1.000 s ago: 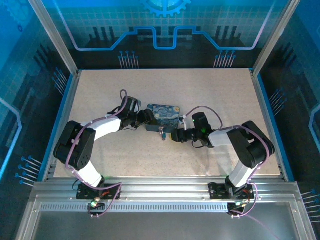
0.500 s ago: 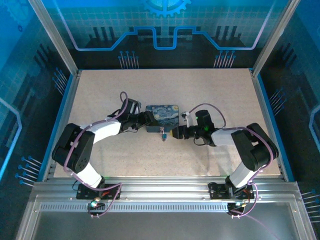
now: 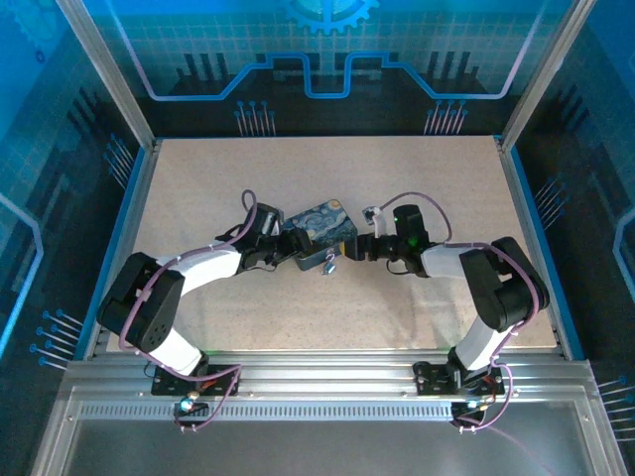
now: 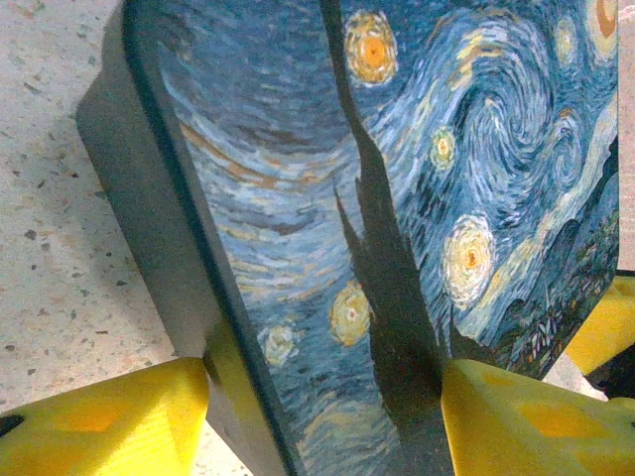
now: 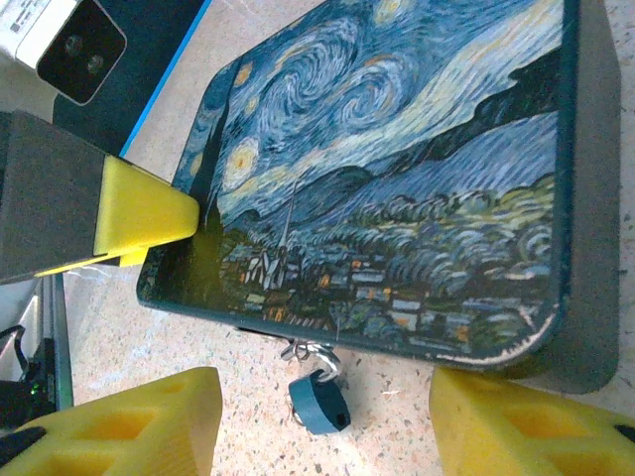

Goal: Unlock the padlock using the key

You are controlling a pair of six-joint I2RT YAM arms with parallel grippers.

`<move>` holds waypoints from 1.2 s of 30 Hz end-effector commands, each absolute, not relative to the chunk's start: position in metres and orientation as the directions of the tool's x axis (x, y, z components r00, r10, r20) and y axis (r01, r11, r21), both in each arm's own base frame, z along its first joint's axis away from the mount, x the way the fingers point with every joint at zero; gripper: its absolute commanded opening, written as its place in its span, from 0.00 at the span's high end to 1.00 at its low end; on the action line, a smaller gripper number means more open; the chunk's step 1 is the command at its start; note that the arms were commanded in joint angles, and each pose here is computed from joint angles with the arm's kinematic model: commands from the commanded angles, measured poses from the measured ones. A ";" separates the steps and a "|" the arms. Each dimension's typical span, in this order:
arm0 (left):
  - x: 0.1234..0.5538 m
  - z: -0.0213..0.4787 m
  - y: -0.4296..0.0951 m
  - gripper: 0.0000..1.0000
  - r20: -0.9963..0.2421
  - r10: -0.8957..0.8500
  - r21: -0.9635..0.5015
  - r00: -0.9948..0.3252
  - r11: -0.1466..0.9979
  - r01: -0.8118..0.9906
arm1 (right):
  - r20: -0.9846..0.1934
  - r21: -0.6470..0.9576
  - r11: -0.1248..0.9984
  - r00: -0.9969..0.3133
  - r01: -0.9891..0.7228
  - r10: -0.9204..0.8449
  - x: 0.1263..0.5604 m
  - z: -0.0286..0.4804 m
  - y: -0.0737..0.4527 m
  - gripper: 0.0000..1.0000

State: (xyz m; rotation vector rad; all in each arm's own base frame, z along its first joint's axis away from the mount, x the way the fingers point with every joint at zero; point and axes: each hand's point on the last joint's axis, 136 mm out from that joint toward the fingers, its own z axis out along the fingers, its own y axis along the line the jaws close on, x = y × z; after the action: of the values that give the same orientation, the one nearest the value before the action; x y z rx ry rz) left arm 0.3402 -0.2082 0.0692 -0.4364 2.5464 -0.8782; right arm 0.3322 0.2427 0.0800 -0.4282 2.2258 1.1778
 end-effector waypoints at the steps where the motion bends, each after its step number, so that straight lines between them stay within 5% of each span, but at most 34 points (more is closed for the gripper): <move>1: 0.314 0.046 -0.199 0.36 -0.207 -0.401 -0.572 -0.893 0.789 -0.222 | -0.652 0.642 0.519 -0.758 -0.565 -0.019 0.322 0.090 0.240 0.41; 20: 0.316 0.048 -0.202 0.36 -0.210 -0.407 -0.581 -0.889 0.783 -0.221 | -0.639 0.676 0.418 -0.765 -0.607 -0.077 0.303 0.062 0.282 0.40; 36: 0.316 0.051 -0.207 0.36 -0.214 -0.401 -0.581 -0.891 0.786 -0.214 | -0.622 0.696 0.399 -0.779 -0.597 -0.080 0.313 0.046 0.291 0.49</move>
State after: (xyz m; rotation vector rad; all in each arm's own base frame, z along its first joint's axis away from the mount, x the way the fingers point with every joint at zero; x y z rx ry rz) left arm 0.3355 -0.2099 0.0687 -0.4615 2.5548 -0.8720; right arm 0.3128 0.2835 0.0432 -0.5424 2.1906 1.3367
